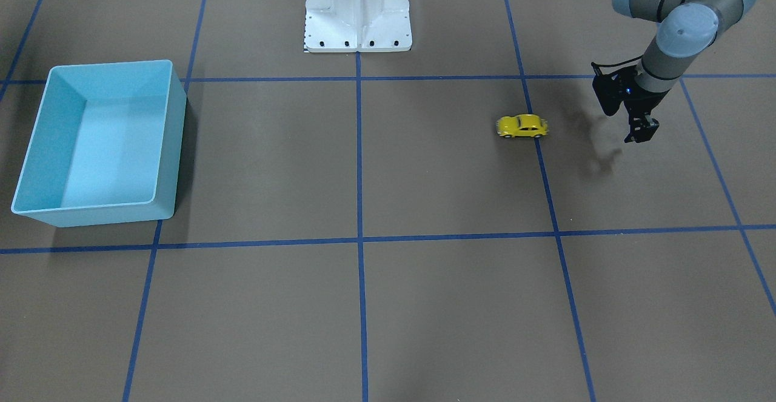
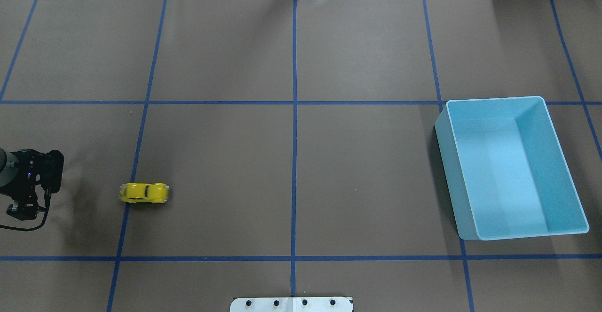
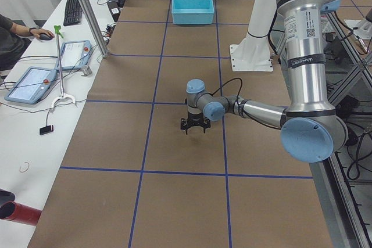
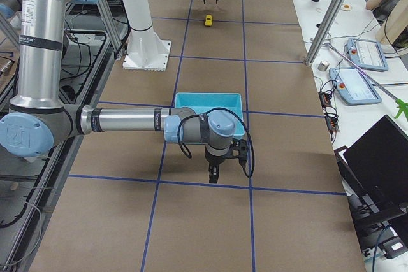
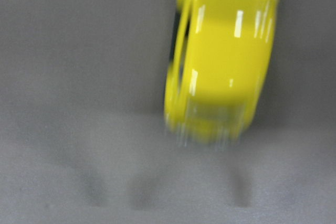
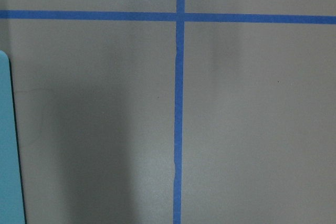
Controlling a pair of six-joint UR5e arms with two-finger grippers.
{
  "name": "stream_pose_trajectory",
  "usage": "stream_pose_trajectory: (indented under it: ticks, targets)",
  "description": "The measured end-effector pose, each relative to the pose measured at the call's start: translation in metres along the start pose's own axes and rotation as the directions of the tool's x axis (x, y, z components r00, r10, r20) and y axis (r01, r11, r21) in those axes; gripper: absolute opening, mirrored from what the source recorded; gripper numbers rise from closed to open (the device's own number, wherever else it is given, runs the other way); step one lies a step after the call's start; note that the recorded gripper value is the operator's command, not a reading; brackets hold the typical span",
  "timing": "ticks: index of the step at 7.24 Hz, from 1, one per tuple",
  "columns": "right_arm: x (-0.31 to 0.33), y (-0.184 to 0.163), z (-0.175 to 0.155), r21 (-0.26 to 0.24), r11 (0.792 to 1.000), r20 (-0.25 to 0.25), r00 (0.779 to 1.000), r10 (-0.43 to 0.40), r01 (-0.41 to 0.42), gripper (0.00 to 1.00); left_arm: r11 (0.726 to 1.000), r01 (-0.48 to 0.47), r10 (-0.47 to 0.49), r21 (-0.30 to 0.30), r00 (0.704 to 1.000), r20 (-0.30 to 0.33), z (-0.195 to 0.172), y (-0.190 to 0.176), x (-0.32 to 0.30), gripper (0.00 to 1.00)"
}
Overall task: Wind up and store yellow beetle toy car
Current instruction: 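Release the car so it rolls toward the blue bin, lift left gripper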
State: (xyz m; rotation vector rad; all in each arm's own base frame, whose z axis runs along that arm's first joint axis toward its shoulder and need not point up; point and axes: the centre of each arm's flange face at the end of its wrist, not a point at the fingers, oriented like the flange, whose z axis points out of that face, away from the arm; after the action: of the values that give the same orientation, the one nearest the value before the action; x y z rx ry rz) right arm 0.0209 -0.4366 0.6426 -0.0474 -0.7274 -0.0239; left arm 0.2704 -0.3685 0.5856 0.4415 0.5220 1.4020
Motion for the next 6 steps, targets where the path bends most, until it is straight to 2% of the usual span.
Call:
stream_pose_trajectory:
  ticks: [6]
  targets:
    - [-0.001, -0.001, 0.0, 0.001, 1.0, 0.0, 1.0, -0.001, 0.001, 1.0, 0.998, 0.062, -0.061, -0.009, 0.998, 0.027, -0.014, 0.016, -0.019, 1.0]
